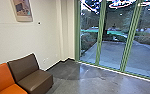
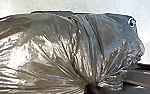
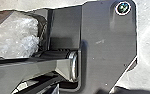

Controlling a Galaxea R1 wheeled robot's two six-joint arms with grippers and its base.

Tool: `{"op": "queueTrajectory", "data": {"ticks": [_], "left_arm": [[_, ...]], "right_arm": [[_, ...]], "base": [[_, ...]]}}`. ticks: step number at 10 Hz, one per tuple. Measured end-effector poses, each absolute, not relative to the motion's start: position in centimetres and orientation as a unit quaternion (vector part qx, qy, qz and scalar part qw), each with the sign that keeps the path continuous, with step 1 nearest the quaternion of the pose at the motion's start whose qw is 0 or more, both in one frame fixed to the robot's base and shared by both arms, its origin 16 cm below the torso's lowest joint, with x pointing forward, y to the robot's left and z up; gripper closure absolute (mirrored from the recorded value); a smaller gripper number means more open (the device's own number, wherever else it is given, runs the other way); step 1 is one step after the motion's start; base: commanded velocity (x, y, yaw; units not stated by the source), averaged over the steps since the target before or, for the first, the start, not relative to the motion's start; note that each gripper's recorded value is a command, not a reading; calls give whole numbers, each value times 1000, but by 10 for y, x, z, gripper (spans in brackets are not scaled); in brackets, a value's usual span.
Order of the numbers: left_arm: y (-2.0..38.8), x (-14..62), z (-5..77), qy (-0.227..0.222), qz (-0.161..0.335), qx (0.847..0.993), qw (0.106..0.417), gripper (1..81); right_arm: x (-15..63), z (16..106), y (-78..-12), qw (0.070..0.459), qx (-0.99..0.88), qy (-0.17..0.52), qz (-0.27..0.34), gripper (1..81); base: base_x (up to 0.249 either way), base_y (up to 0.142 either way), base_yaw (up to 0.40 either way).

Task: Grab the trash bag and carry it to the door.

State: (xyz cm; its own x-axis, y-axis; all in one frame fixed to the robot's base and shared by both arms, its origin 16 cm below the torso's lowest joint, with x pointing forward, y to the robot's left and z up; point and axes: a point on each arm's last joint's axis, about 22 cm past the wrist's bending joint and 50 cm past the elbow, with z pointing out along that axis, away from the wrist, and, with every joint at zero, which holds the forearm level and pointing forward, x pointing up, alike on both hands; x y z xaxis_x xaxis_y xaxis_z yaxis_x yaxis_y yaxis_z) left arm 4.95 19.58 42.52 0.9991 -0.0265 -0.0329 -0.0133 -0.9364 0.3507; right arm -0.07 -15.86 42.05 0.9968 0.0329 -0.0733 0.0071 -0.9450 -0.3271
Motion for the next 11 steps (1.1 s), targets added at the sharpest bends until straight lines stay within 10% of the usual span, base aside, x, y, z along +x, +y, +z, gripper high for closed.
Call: {"op": "queueTrajectory", "data": {"ticks": [11], "left_arm": [[196, 49, 425, -10, -18, 984, 178, 811]], "right_arm": [[-3, 420, -159, 165, -985, -10, 40, 10]], "base": [[0, 0, -338]]}}
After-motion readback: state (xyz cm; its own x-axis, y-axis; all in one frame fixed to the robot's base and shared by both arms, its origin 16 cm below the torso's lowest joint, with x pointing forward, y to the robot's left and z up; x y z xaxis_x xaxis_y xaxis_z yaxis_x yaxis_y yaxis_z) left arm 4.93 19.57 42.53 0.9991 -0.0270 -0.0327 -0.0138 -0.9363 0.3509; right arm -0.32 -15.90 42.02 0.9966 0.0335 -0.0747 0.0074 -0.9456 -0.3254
